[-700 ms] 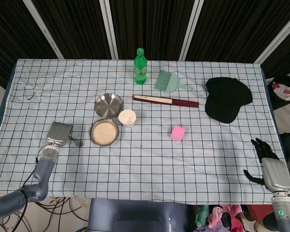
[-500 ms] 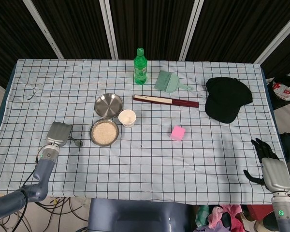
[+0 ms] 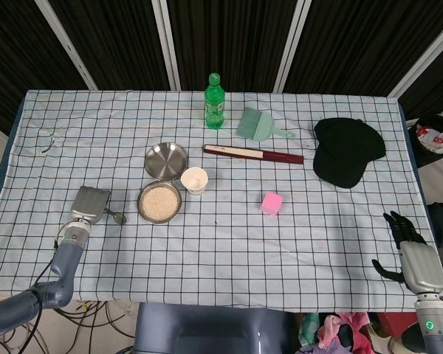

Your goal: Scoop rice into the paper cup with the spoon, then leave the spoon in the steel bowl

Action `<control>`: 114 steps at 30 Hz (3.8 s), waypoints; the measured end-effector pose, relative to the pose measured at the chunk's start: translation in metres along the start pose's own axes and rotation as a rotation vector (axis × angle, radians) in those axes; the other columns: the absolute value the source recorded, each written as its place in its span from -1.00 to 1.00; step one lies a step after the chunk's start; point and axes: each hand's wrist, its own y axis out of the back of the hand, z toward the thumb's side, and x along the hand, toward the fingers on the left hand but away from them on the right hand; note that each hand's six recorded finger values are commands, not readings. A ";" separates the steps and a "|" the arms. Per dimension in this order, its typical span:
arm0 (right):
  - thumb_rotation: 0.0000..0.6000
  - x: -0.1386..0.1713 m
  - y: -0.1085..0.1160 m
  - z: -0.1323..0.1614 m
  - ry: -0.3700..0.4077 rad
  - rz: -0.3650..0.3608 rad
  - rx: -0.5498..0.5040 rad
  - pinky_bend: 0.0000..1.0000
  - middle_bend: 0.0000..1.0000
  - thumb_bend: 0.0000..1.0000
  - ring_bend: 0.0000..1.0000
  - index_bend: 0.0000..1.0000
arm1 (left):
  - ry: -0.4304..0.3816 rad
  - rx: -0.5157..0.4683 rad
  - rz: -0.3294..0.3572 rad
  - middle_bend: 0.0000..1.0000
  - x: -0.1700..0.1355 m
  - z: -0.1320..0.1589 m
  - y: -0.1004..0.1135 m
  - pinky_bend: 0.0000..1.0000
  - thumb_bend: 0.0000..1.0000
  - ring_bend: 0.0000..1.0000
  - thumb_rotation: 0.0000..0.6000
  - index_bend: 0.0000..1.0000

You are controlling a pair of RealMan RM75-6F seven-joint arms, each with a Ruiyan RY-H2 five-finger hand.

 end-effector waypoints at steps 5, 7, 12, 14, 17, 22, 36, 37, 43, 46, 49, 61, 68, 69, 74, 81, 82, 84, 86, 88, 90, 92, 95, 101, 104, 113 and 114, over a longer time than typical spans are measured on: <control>1.00 0.000 0.000 0.000 -0.001 0.000 -0.001 -0.60 -1.00 -0.56 -1.00 -1.00 | 0.001 0.001 -0.001 1.00 0.000 0.000 0.000 0.99 -0.25 1.00 1.00 0.13; 1.00 0.000 0.000 0.000 -0.001 0.000 -0.001 -0.60 -1.00 -0.56 -1.00 -1.00 | 0.002 0.002 -0.002 1.00 0.000 0.000 0.000 0.99 -0.25 1.00 1.00 0.14; 1.00 0.000 0.000 0.000 -0.001 0.000 0.000 -0.60 -1.00 -0.56 -1.00 -1.00 | 0.003 0.004 -0.003 1.00 0.000 0.000 -0.001 0.99 -0.20 1.00 1.00 0.16; 1.00 0.000 0.000 -0.001 -0.001 0.001 0.000 -0.60 -1.00 -0.56 -1.00 -1.00 | 0.004 0.004 -0.004 1.00 0.001 0.000 -0.001 0.99 -0.19 1.00 1.00 0.18; 1.00 0.000 0.000 0.000 -0.001 0.001 0.000 -0.60 -1.00 -0.56 -1.00 -1.00 | 0.007 0.006 -0.001 1.00 0.001 -0.001 0.000 0.99 -0.18 1.00 1.00 0.21; 1.00 0.000 0.000 0.000 0.000 0.001 -0.001 -0.60 -1.00 -0.56 -1.00 -1.00 | 0.021 -0.002 0.016 1.00 0.001 -0.002 0.003 0.99 -0.16 1.00 1.00 0.25; 1.00 0.001 0.000 -0.001 -0.001 0.004 -0.007 -0.60 -1.00 -0.56 -1.00 -1.00 | 0.055 -0.024 0.074 1.00 -0.002 0.000 0.034 1.00 -0.05 1.00 1.00 0.45; 1.00 0.001 0.000 0.000 -0.001 0.005 -0.009 -0.60 -1.00 -0.56 -1.00 -1.00 | 0.056 -0.023 0.078 1.00 -0.003 0.001 0.038 1.00 -0.04 1.00 1.00 0.47; 1.00 0.001 0.000 0.000 -0.001 0.007 -0.016 -0.60 -1.00 -0.56 -1.00 -1.00 | 0.063 0.008 0.104 1.00 -0.008 0.002 0.065 1.00 0.01 1.00 1.00 0.56; 1.00 0.001 0.000 0.000 -0.001 0.009 -0.022 -0.60 -1.00 -0.56 -1.00 -1.00 | 0.068 0.041 0.114 1.00 -0.011 0.002 0.079 1.00 0.03 1.00 1.00 0.57; 1.00 0.001 0.000 0.000 0.000 0.010 -0.027 -0.60 -1.00 -0.56 -1.00 -1.00 | 0.075 0.076 0.122 1.00 -0.012 0.002 0.091 1.00 0.03 1.00 1.00 0.58; 1.00 0.001 0.000 0.001 -0.002 0.018 -0.055 -0.60 -1.00 -0.56 -1.00 -1.00 | 0.102 0.303 0.111 1.00 -0.001 0.018 0.123 1.00 0.05 1.00 1.00 0.58; 1.00 0.001 0.000 0.000 -0.008 0.023 -0.082 -0.60 -1.00 -0.56 -1.00 -1.00 | 0.112 0.398 0.110 1.00 0.017 0.046 0.131 1.00 0.05 1.00 1.00 0.58; 1.00 0.001 0.000 0.000 -0.010 0.024 -0.085 -0.60 -1.00 -0.56 -1.00 -1.00 | 0.111 0.415 0.113 1.00 0.019 0.050 0.132 1.00 0.05 1.00 1.00 0.58; 1.00 0.000 0.000 0.000 -0.016 0.030 -0.103 -0.60 -1.00 -0.56 -1.00 -1.00 | 0.097 0.481 0.133 1.00 0.026 0.064 0.137 1.00 0.05 1.00 1.00 0.59; 1.00 -0.001 0.000 0.000 -0.024 0.035 -0.124 -0.60 -1.00 -0.56 -1.00 -1.00 | 0.085 0.596 0.172 1.00 0.037 0.084 0.149 1.00 0.05 1.00 1.00 0.60; 1.00 -0.001 0.000 0.000 -0.025 0.035 -0.126 -0.60 -1.00 -0.56 -1.00 -1.00 | 0.082 0.618 0.179 1.00 0.038 0.086 0.151 1.00 0.05 1.00 1.00 0.60; 1.00 -0.001 0.000 0.000 -0.027 0.038 -0.133 -0.60 -1.00 -0.56 -1.00 -1.00 | 0.069 0.667 0.194 1.00 0.040 0.092 0.153 1.00 0.05 1.00 1.00 0.60; 1.00 -0.001 0.000 0.000 -0.027 0.042 -0.137 -0.60 -1.00 -0.56 -1.00 -1.00 | 0.053 0.697 0.206 1.00 0.042 0.099 0.153 1.00 0.05 1.00 1.00 0.60; 1.00 -0.001 -0.001 0.000 -0.027 0.044 -0.138 -0.60 -1.00 -0.56 -1.00 -1.00 | 0.040 0.717 0.215 1.00 0.043 0.105 0.152 1.00 0.05 1.00 1.00 0.60; 1.00 -0.001 0.000 0.000 -0.027 0.044 -0.141 -0.60 -1.00 -0.56 -1.00 -1.00 | 0.023 0.751 0.225 1.00 0.043 0.111 0.151 1.00 0.05 1.00 1.00 0.60; 1.00 -0.001 0.000 0.000 -0.028 0.044 -0.143 -0.60 -1.00 -0.56 -1.00 -1.00 | 0.005 0.790 0.237 1.00 0.044 0.116 0.148 1.00 0.05 1.00 1.00 0.60; 1.00 -0.001 0.000 0.000 -0.030 0.044 -0.150 -0.60 -1.00 -0.56 -1.00 -1.00 | -0.023 0.841 0.253 1.00 0.045 0.124 0.144 1.00 0.05 1.00 1.00 0.60; 1.00 -0.001 0.000 0.000 -0.029 0.045 -0.149 -0.60 -1.00 -0.56 -1.00 -1.00 | -0.068 0.954 0.296 1.00 0.046 0.133 0.140 1.00 0.05 1.00 1.00 0.61; 1.00 -0.001 0.000 0.000 -0.031 0.046 -0.155 -0.60 -1.00 -0.56 -1.00 -1.00 | -0.093 0.987 0.316 1.00 0.045 0.137 0.140 1.00 0.05 1.00 1.00 0.61; 1.00 -0.001 0.001 0.000 -0.032 0.046 -0.157 -0.60 -1.00 -0.56 -1.00 -1.00 | -0.144 1.053 0.343 1.00 0.043 0.148 0.132 1.00 0.05 1.00 1.00 0.61; 1.00 -0.001 0.001 0.000 -0.032 0.045 -0.157 -0.60 -1.00 -0.56 -1.00 -1.00 | -0.153 1.068 0.347 1.00 0.043 0.150 0.130 1.00 0.05 1.00 1.00 0.61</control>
